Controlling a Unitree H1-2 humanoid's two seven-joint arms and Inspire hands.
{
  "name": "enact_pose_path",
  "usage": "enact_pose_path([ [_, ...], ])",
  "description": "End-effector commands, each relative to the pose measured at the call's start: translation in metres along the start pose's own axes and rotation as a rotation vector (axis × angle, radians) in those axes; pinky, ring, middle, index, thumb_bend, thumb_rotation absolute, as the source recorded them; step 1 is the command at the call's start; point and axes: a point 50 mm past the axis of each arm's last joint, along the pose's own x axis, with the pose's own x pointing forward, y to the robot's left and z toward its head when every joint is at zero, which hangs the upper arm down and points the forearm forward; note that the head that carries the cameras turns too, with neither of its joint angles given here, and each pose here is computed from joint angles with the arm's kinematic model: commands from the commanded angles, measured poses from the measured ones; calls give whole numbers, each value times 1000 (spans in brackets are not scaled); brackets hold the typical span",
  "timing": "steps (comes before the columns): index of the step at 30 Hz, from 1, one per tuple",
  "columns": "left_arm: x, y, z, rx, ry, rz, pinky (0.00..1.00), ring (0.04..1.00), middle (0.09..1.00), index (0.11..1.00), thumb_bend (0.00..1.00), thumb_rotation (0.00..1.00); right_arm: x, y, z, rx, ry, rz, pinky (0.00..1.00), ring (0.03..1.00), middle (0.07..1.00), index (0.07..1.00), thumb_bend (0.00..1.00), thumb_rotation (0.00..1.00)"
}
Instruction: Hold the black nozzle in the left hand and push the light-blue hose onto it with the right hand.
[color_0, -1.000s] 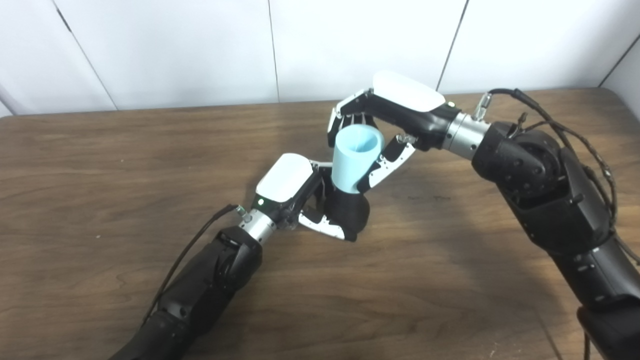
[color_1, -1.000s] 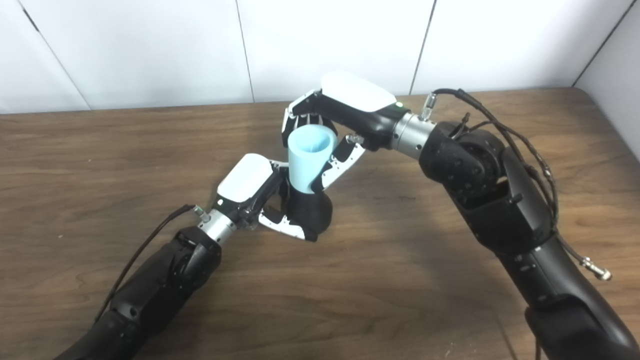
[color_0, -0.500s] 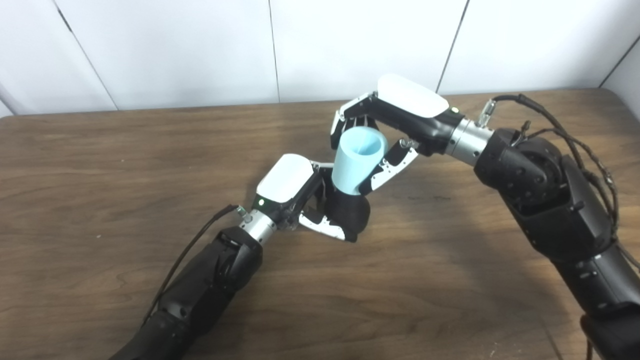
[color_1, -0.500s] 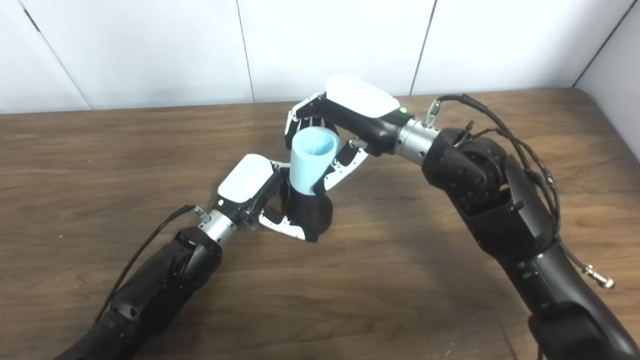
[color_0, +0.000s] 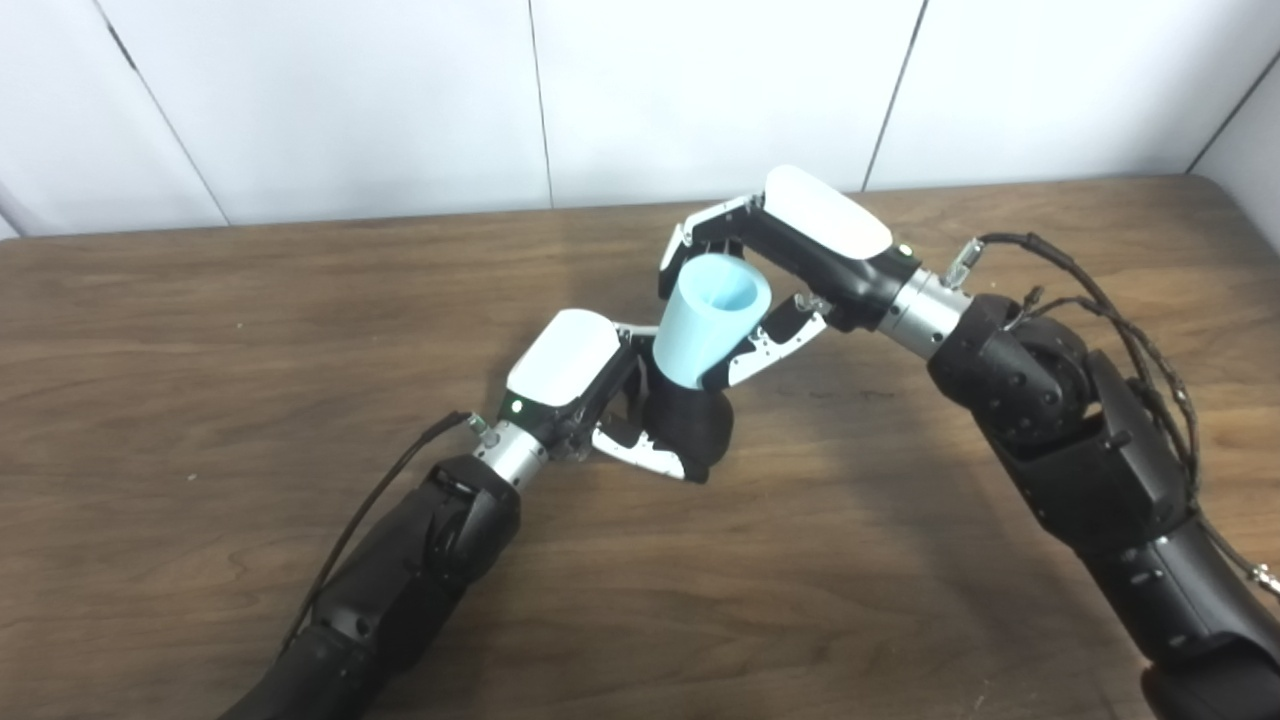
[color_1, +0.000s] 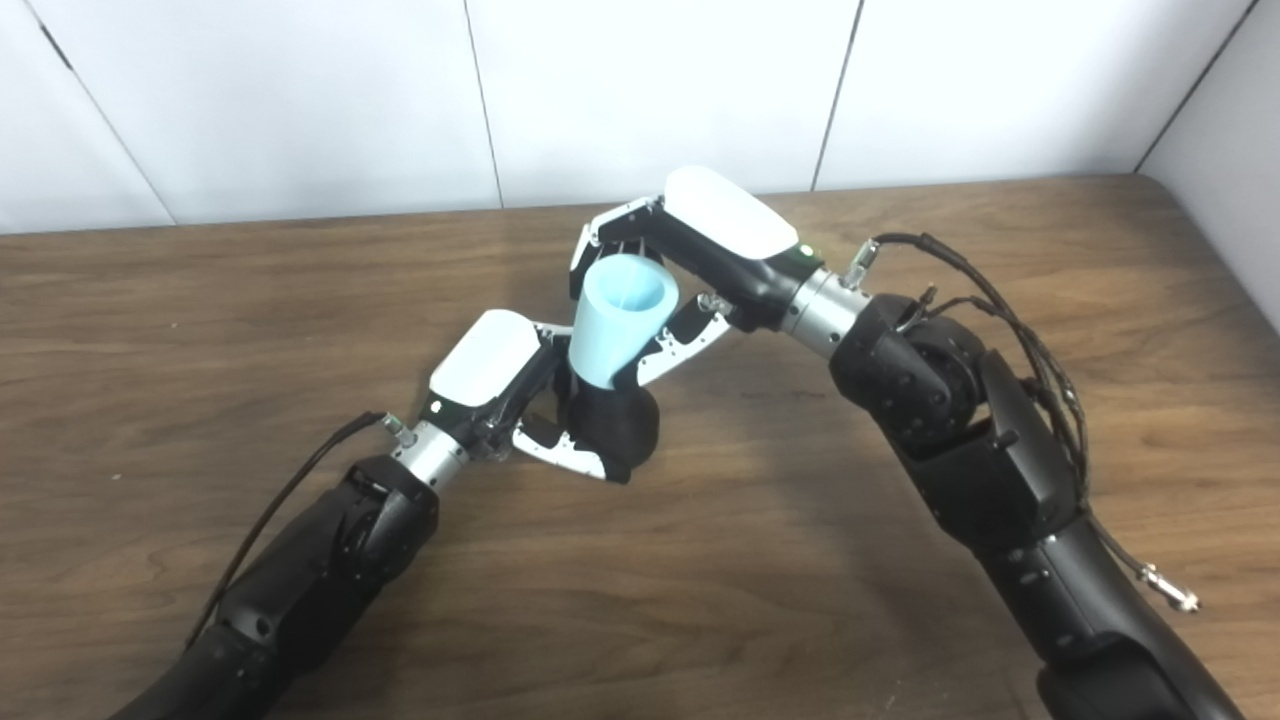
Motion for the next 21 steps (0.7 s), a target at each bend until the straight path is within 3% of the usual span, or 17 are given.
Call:
enact_pose_path([
  [1, -39, -48, -8, -10, 85, -235, 275, 370, 405, 499, 522, 0, -7, 14, -10, -56, 52, 114, 272, 406, 464, 512, 519, 0],
  [5, -39, -48, -8, -10, 84, -241, 300, 388, 405, 501, 522, 0, -6, 10, -7, -90, 36, 134, 285, 411, 462, 511, 520, 0],
  [14, -38, -48, -7, -9, 79, -240, 280, 366, 400, 498, 521, 0, 3, -21, 9, -195, -8, 187, 321, 417, 457, 511, 521, 0],
  [21, -38, -48, -7, -13, 82, -244, 285, 369, 400, 499, 521, 0, 4, -24, 11, -266, -21, 242, 292, 404, 441, 521, 519, 0],
])
